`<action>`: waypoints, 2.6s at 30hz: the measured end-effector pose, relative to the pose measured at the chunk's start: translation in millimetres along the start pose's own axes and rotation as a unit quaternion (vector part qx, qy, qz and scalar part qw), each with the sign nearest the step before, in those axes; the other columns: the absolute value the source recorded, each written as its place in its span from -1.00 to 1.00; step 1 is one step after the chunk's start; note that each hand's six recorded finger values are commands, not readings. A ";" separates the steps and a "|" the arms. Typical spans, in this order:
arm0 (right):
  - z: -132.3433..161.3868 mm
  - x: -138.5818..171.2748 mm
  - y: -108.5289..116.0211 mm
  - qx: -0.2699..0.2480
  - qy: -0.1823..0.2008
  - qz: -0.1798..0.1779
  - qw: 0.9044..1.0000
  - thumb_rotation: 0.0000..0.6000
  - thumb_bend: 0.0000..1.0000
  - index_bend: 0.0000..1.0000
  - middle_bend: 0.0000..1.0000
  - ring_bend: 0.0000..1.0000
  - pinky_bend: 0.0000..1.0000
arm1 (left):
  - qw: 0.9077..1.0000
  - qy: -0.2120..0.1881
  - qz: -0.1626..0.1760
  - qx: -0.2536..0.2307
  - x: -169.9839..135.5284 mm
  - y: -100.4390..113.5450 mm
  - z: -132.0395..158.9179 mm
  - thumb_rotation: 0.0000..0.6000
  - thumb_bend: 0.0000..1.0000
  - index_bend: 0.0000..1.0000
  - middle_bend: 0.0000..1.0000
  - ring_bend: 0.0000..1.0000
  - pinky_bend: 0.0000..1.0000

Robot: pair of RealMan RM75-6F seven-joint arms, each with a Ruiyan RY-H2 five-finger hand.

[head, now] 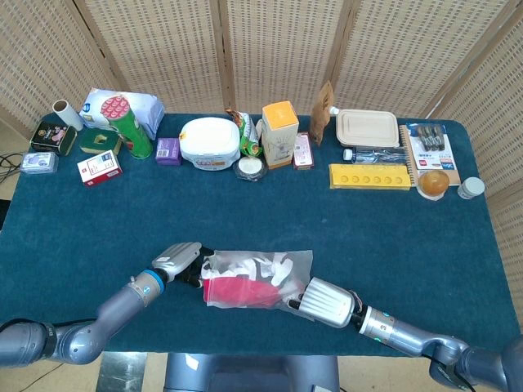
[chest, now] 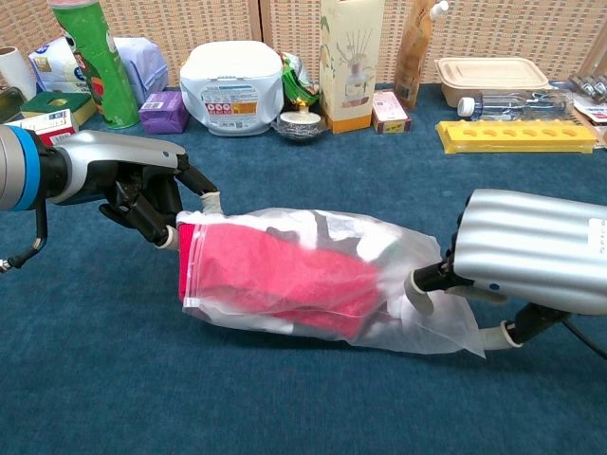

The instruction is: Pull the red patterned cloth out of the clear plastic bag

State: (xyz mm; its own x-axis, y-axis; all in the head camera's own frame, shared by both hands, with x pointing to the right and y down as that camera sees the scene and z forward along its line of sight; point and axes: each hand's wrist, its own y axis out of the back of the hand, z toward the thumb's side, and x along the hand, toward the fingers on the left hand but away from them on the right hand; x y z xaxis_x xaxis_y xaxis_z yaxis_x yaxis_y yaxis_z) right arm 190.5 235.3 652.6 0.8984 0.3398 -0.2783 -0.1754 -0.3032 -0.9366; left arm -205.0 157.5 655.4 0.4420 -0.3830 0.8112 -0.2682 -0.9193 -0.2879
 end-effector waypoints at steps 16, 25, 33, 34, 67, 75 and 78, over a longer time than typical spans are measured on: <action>-1.8 -5.4 -2.8 0.003 -0.005 0.006 1.000 1.00 -0.18 -0.07 0.71 1.00 1.00 | 1.000 -0.004 -0.002 0.003 -0.2 -0.6 3.0 1.00 0.10 0.66 1.00 1.00 0.95; -1.7 -5.9 -5.8 -0.006 -0.006 0.013 1.000 1.00 0.01 0.01 0.73 1.00 1.00 | 1.000 -0.008 -0.003 0.003 0.4 0.1 6.3 1.00 0.15 0.66 1.00 1.00 0.95; 0.1 -7.3 -4.5 -0.013 -0.006 0.009 1.000 1.00 0.04 0.15 0.77 1.00 1.00 | 1.000 -0.013 -0.002 0.003 -0.1 -0.5 9.9 1.00 0.16 0.66 1.00 1.00 0.95; 0.5 -7.6 -4.4 -0.014 -0.005 0.008 1.000 1.00 0.05 0.17 0.78 1.00 1.00 | 1.000 -0.014 -0.001 0.004 -0.4 -0.6 10.0 1.00 0.16 0.66 1.00 1.00 0.95; -26.6 22.0 0.0 0.021 -0.045 0.037 0.998 1.00 0.12 0.40 0.92 1.00 1.00 | 0.998 -0.026 0.058 -0.012 -18.2 32.8 -6.9 1.00 0.17 0.66 1.00 1.00 0.95; -41.4 34.1 2.0 0.033 -0.070 0.048 0.996 1.00 0.12 0.40 0.92 1.00 1.00 | 0.996 -0.035 0.082 -0.013 -32.0 50.9 -7.5 1.00 0.17 0.66 1.00 1.00 0.95; -46.8 39.0 1.7 0.036 -0.080 0.053 0.995 1.00 0.12 0.40 0.93 1.00 1.00 | 0.995 -0.035 0.095 -0.017 -38.9 60.2 -9.9 1.00 0.17 0.66 1.00 1.00 0.95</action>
State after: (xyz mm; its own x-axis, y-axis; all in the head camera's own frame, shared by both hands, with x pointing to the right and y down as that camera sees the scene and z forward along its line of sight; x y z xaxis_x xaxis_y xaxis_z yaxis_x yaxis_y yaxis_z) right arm 244.1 206.3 650.1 0.7987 0.4489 -0.4008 -0.2993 -0.2814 -0.9117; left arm -246.8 118.0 611.6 0.4394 -0.5562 0.7054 -0.3813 -0.8265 -0.4142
